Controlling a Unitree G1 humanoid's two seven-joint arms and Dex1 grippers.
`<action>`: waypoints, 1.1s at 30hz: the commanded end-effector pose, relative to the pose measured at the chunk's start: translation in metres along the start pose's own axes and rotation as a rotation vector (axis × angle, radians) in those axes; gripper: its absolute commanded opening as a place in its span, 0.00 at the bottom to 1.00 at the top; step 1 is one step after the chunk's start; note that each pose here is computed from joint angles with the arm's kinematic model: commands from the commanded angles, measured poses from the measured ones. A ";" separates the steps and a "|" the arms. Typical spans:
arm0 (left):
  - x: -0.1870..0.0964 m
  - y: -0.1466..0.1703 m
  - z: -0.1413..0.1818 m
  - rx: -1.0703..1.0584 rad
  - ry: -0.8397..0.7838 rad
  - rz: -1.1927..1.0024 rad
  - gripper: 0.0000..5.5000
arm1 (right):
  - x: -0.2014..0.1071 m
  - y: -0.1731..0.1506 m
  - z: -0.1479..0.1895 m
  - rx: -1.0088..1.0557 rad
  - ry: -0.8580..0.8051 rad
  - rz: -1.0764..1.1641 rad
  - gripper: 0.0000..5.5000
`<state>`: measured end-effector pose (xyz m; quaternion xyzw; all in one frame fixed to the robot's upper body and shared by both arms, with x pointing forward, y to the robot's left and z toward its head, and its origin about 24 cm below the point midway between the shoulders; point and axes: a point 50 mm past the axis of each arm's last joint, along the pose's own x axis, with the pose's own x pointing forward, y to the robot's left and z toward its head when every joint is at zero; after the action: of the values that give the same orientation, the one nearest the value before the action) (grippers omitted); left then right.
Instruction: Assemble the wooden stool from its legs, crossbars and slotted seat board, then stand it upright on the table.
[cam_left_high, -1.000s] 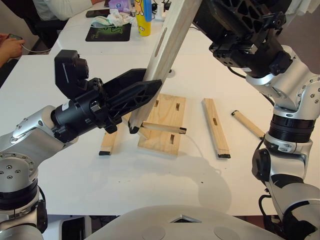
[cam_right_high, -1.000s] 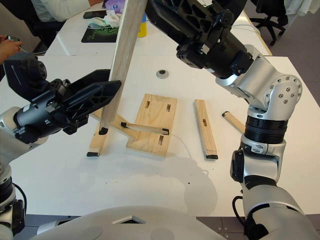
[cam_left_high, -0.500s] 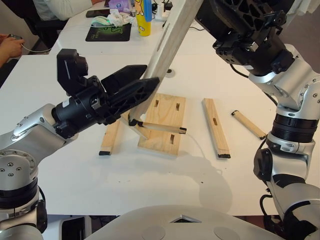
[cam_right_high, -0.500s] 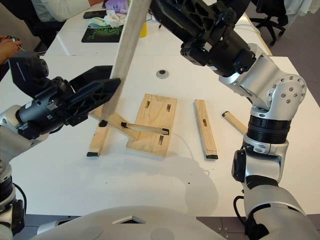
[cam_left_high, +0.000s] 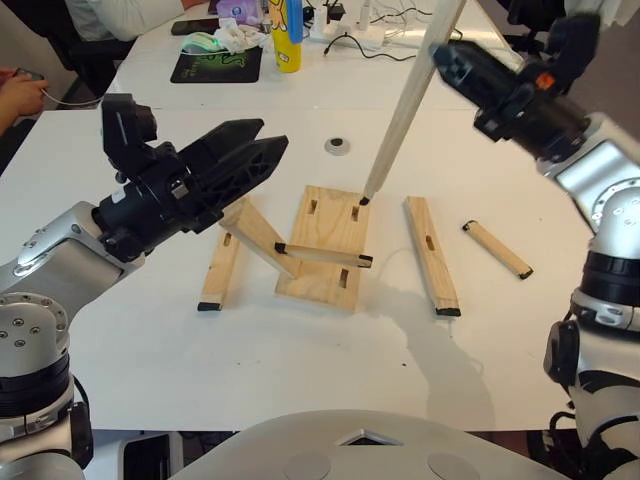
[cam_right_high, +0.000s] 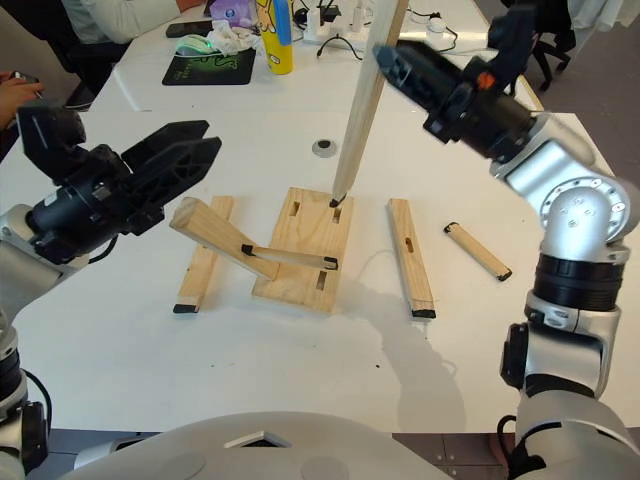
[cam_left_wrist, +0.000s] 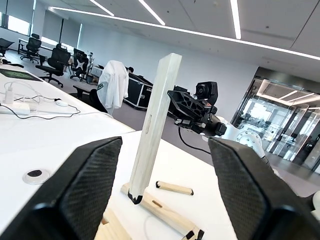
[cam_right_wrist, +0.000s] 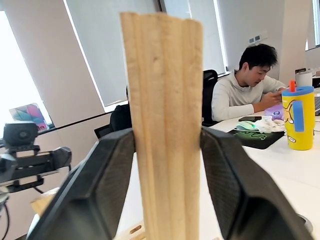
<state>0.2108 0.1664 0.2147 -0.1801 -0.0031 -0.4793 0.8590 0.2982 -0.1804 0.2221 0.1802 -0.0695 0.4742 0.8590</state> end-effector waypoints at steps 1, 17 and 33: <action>0.000 -0.002 -0.003 0.026 0.042 -0.013 0.58 | 0.021 0.016 -0.004 -0.098 -0.061 0.011 0.38; 0.003 -0.003 -0.002 0.025 0.032 -0.028 0.58 | -0.002 0.035 -0.106 -0.309 0.151 -0.020 0.38; -0.001 -0.003 -0.003 0.024 0.030 0.002 0.58 | -0.062 0.034 -0.089 -0.371 0.363 0.045 0.37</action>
<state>0.2081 0.1637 0.2128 -0.1691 0.0000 -0.4858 0.8576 0.2331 -0.1683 0.1452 -0.0662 -0.0722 0.4968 0.8623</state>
